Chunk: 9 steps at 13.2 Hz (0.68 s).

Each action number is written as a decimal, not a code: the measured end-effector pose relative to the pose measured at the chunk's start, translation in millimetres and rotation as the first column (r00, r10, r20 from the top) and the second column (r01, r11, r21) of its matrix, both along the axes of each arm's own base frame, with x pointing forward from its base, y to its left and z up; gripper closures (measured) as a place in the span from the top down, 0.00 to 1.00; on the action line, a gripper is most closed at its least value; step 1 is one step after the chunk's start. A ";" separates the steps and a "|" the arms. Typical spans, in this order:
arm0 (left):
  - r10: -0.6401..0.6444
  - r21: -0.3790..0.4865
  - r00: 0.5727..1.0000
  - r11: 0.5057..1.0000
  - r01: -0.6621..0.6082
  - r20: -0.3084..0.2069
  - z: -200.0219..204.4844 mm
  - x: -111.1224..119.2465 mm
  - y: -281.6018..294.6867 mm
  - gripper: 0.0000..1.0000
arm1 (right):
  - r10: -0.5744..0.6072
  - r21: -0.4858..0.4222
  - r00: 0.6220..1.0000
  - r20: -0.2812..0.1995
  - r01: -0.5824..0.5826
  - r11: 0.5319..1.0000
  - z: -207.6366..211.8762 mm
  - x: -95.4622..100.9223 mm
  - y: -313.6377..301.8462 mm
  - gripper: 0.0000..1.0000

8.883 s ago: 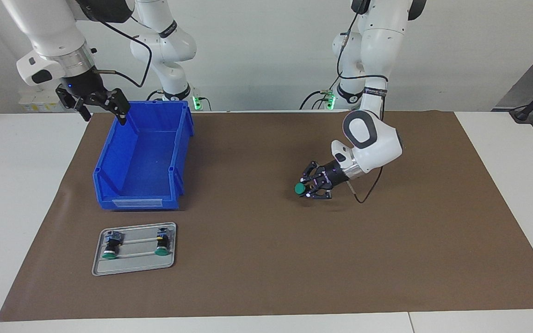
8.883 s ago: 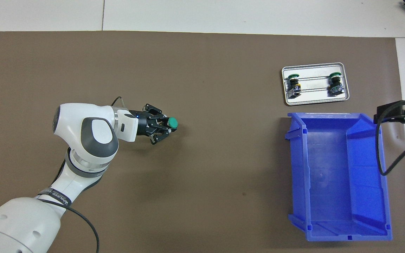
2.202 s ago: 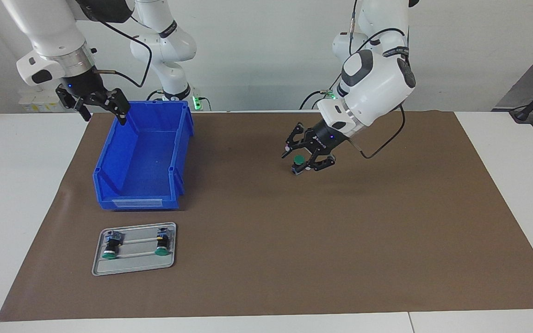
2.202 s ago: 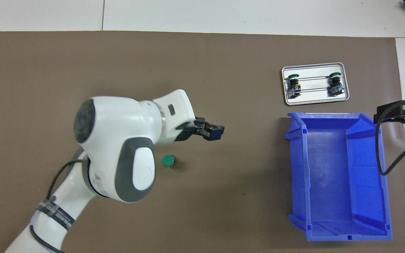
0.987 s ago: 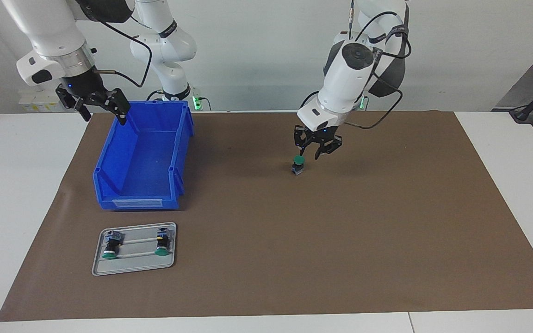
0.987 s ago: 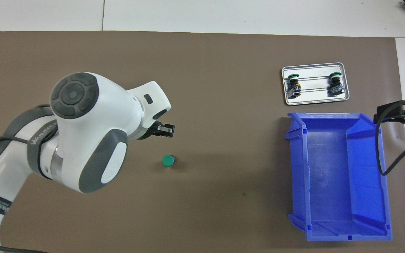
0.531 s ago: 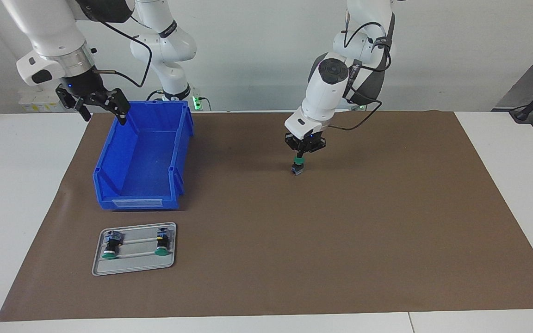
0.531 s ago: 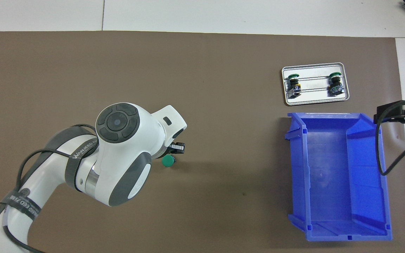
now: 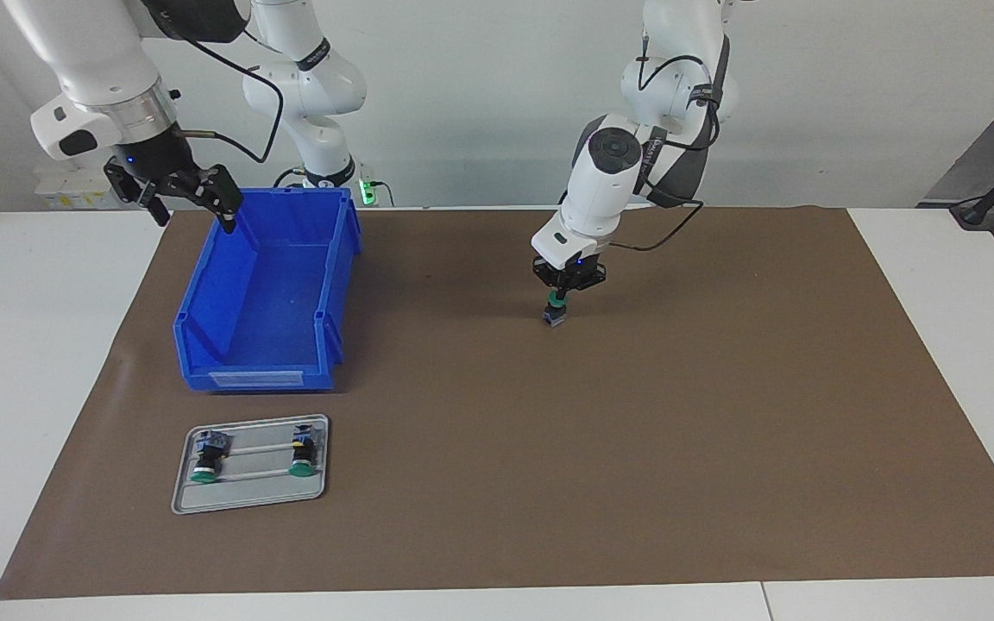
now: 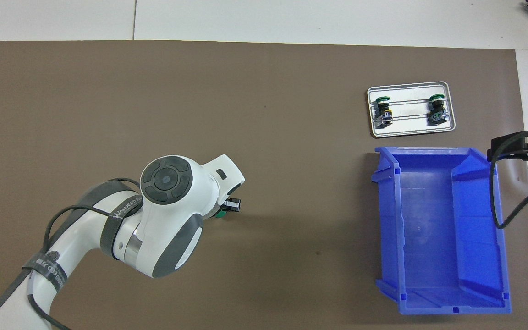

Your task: Place and press button with both arms

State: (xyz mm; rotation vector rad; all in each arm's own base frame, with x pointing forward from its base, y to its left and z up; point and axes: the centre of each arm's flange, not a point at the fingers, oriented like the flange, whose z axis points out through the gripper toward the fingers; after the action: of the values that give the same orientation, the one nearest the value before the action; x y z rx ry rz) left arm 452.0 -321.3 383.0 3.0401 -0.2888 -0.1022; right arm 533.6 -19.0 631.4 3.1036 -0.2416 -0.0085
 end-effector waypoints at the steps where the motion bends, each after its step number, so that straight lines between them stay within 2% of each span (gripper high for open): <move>1: 0.001 0.001 1.000 1.000 -0.001 0.000 -4.3 -1.7 1.4 0.01 | 0.000 0.000 1.000 0.000 0.000 1.000 0.0 0.0 0.0 1.00; 9: 0.008 -0.027 0.998 1.000 -0.007 0.064 -17.2 -14.4 8.9 0.04 | 0.000 0.000 1.000 0.000 0.000 1.000 0.0 0.0 0.0 1.00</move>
State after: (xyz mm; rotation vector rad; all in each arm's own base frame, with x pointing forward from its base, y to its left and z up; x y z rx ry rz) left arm 437.6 -312.4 365.8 3.0212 -0.2808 -0.0002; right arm 533.6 -19.0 631.4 3.1036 -0.2416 -0.0085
